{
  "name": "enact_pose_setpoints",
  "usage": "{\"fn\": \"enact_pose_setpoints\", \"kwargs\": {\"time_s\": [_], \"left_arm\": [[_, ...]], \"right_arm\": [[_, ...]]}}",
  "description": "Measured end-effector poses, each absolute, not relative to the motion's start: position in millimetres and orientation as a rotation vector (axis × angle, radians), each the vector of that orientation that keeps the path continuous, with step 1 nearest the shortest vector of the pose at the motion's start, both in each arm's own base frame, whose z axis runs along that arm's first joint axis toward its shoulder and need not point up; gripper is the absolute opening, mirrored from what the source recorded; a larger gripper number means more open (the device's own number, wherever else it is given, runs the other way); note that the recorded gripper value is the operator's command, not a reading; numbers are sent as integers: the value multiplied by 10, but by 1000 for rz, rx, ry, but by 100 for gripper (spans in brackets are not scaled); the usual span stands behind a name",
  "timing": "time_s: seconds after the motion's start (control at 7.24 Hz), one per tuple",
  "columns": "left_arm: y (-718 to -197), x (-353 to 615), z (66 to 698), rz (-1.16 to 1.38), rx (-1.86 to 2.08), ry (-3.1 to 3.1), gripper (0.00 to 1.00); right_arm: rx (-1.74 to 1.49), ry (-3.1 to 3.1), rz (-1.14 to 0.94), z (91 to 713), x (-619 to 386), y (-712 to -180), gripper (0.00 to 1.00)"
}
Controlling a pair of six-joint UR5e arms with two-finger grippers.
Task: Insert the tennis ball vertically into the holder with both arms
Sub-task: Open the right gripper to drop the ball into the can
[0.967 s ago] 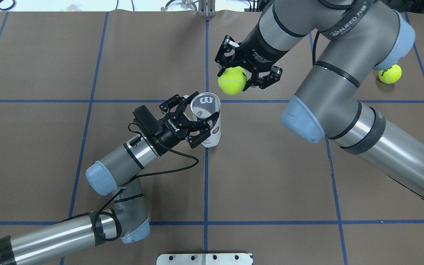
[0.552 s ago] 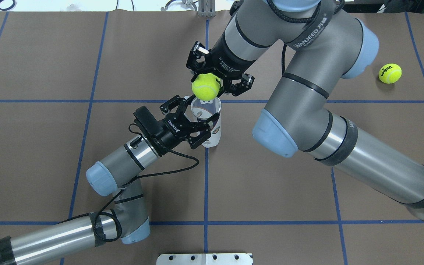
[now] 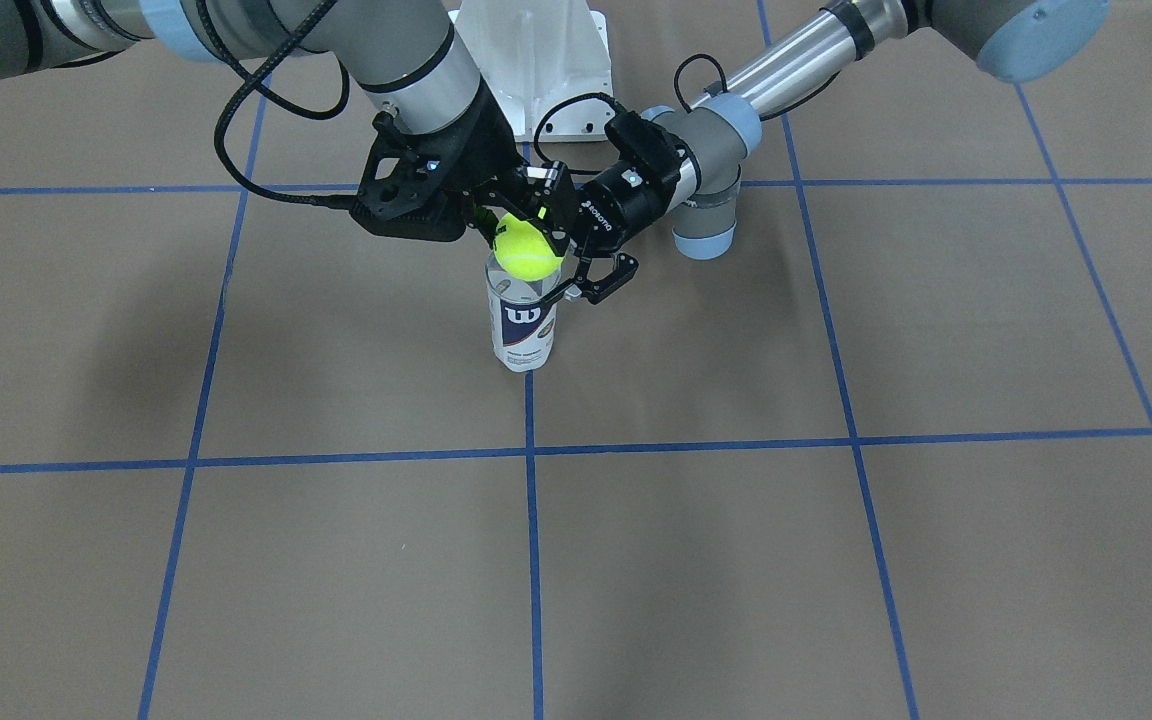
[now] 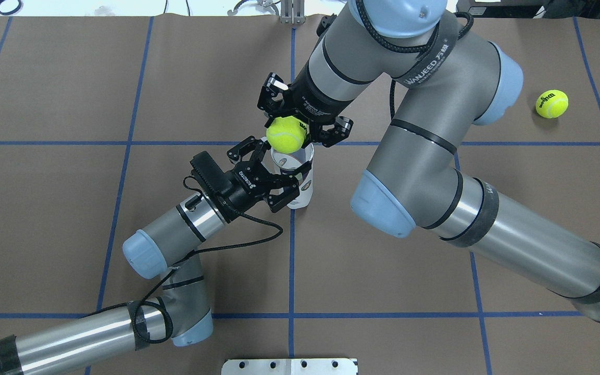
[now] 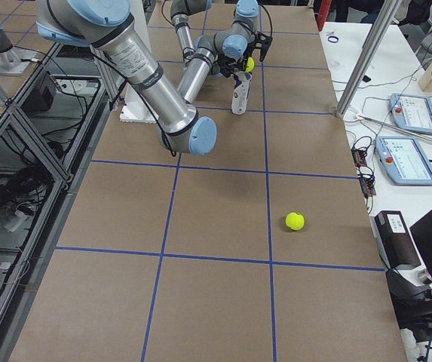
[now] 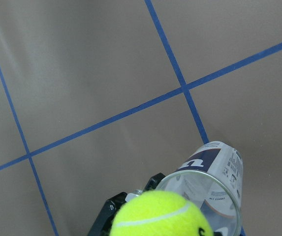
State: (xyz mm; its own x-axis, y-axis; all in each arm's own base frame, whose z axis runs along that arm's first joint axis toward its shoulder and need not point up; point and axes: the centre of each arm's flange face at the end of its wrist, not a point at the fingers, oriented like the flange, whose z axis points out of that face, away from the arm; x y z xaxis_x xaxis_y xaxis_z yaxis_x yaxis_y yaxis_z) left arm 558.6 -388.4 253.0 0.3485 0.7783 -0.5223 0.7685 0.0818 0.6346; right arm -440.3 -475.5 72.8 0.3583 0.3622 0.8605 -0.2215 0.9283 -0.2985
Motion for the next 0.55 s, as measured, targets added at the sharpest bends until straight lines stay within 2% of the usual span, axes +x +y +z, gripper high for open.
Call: {"fn": "enact_pose_setpoints", "kwargs": {"time_s": [0.14,0.28,0.41,0.55], "left_arm": [[-3881,5587,2529,13,1665,1404,87],[-3881,5586,2526,12,1666,1404,87],[-3883,5585,2522,11,1666,1405,87],[-3885,5583,2518,10,1666,1405,87]], "right_arm": [[-139,-1144,378,731,-4403,-4752,69],[-139,-1143,378,741,-4405,-4751,81],[-139,-1142,378,750,-4408,-4749,98],[-140,-1141,378,758,-4415,-4744,99]]}}
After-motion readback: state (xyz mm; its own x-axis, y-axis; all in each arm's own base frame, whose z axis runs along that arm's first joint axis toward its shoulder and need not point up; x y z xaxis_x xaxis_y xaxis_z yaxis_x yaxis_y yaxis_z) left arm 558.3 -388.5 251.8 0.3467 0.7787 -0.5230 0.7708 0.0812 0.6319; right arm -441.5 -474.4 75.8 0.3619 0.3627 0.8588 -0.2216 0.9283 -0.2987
